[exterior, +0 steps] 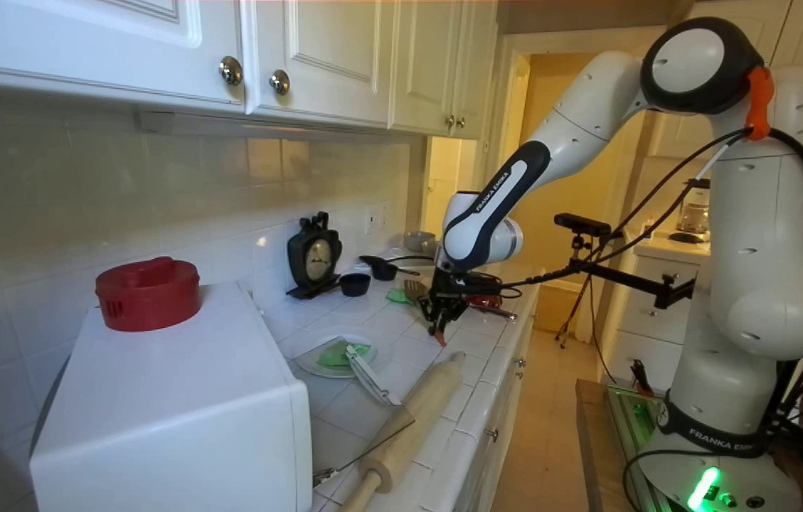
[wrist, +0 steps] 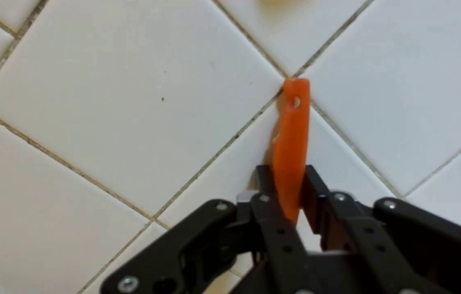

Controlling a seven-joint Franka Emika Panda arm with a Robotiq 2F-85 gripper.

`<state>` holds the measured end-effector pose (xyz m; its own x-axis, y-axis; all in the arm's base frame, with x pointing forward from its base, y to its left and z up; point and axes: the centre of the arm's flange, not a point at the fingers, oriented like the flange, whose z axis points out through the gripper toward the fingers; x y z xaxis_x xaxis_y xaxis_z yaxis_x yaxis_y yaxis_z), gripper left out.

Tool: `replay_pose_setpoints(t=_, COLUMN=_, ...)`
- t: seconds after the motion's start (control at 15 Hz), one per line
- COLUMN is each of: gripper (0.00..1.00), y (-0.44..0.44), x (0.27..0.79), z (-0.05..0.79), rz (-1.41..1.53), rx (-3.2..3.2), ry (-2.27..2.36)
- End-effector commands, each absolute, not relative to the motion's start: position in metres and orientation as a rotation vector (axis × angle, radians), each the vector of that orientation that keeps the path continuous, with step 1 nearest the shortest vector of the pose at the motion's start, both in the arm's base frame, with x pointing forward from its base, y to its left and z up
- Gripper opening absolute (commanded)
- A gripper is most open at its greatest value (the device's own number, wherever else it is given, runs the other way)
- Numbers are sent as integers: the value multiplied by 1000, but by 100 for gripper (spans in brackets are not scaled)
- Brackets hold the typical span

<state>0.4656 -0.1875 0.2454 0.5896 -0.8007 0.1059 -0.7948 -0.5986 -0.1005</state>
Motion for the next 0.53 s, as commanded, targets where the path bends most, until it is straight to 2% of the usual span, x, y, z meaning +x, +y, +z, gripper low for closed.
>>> replay_pose_setpoints(t=0.0, gripper=54, y=-192, x=471, z=245, rz=-228, rx=-2755, ry=1377)
replay_pose_setpoints(t=0.33, gripper=87, y=-182, x=465, z=258, rz=-217, rx=-2772, ry=1395)
replay_pose_setpoints(t=0.47, gripper=88, y=-168, x=460, z=270, rz=-207, rx=-2800, ry=1413)
